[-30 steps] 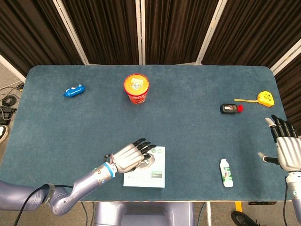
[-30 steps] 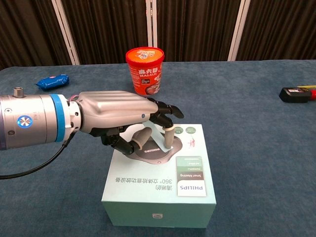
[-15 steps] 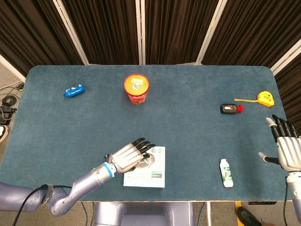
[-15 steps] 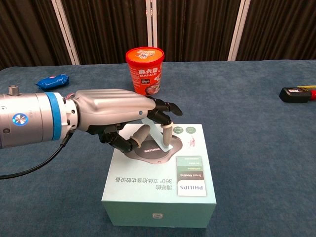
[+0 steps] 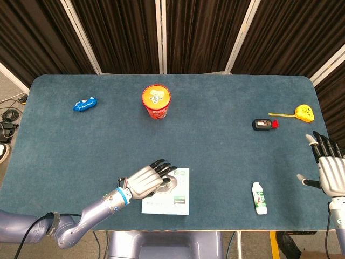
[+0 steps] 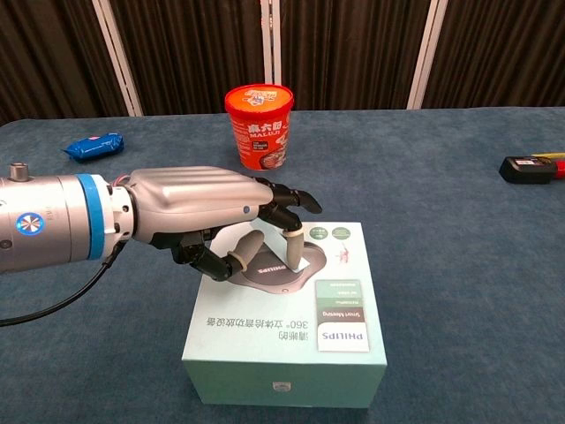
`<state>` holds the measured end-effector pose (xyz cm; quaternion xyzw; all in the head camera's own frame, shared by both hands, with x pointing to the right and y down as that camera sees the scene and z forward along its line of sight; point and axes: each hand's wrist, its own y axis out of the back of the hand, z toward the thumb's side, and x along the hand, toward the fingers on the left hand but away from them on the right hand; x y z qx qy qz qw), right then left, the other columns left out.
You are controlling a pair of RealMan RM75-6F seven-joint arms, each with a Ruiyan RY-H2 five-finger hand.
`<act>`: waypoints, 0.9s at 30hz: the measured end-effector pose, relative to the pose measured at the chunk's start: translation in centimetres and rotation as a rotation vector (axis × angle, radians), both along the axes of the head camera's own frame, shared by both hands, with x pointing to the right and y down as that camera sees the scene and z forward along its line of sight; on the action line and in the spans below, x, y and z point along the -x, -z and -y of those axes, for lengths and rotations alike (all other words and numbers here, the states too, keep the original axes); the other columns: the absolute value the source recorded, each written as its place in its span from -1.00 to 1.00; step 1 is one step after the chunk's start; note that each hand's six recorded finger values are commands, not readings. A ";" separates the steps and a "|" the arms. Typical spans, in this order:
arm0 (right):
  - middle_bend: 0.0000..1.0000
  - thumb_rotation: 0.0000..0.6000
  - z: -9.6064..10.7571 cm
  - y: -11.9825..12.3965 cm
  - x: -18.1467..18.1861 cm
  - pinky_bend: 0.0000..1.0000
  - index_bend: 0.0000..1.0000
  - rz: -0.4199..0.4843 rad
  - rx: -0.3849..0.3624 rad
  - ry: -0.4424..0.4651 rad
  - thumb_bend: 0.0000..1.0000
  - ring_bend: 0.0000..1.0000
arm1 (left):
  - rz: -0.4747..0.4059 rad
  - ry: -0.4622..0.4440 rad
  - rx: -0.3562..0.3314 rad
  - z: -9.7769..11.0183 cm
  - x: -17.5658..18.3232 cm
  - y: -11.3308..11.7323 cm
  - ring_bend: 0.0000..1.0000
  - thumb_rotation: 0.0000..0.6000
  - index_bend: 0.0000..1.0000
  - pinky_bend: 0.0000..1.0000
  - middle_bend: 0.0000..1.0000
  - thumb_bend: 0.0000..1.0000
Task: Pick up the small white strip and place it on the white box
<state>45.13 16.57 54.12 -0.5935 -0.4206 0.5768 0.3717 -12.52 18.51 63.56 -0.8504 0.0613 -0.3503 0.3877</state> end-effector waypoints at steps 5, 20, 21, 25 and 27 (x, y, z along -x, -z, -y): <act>-1.00 1.00 0.0 0.0 0.0 -1.00 -1.00 0.001 0.001 0.000 -1.00 -1.00 | -0.003 0.000 -0.002 0.1 0.1 0.2 -1.00 1.00 -0.30 -1.00 -1.00 0.85; -1.00 1.00 0.0 0.1 0.0 -1.00 -1.00 0.002 -0.001 -0.001 -1.00 -1.00 | -0.022 0.018 -0.005 0.2 -0.2 0.5 -1.00 1.00 -0.30 -1.00 -1.00 0.85; -1.00 1.00 0.0 0.1 0.0 -1.00 -1.00 0.002 -0.002 0.000 -1.00 -1.00 | -0.021 0.019 -0.002 0.2 -0.2 0.5 -1.00 1.00 -0.30 -1.00 -1.00 0.85; -1.00 1.00 0.0 0.1 0.0 -1.00 -1.00 0.004 -0.003 0.000 -1.00 -1.00 | -0.015 0.008 0.006 -0.3 -0.3 0.1 -1.00 1.00 -0.30 -1.00 -1.00 0.85; -1.00 1.00 0.0 0.2 0.0 -1.00 -1.00 0.005 -0.004 -0.002 -1.00 -1.00 | -0.012 0.005 0.013 -0.5 -0.5 -0.1 -1.00 1.00 -0.30 -1.00 -1.00 0.85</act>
